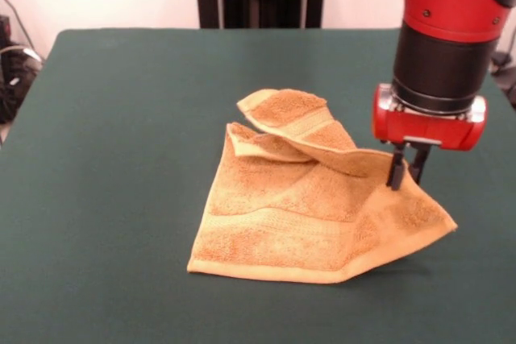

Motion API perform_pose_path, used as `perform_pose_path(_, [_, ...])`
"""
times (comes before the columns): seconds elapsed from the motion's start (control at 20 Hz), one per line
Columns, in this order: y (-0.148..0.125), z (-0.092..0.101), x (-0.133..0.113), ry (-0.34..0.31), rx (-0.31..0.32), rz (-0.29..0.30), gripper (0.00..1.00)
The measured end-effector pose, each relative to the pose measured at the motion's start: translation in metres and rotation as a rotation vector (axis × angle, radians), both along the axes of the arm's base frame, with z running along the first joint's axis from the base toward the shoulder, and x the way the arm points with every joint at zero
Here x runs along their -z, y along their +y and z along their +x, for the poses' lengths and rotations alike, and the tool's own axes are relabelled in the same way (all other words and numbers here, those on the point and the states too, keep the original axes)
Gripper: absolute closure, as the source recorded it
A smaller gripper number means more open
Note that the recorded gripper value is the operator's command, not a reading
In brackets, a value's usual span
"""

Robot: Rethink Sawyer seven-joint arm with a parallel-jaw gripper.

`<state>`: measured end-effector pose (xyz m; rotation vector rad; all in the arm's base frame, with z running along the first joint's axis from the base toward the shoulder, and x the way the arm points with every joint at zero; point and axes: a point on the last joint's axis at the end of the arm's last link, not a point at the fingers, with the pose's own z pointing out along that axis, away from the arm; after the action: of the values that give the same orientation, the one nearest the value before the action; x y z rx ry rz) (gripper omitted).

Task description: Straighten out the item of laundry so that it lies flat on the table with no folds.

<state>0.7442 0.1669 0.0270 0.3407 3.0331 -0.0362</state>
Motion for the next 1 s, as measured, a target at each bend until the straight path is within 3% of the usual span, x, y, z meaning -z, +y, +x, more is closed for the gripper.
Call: perform_pose_path(1.0, [0.0070,0.0027,-0.0027,-0.008,-0.003,0.006,1.00])
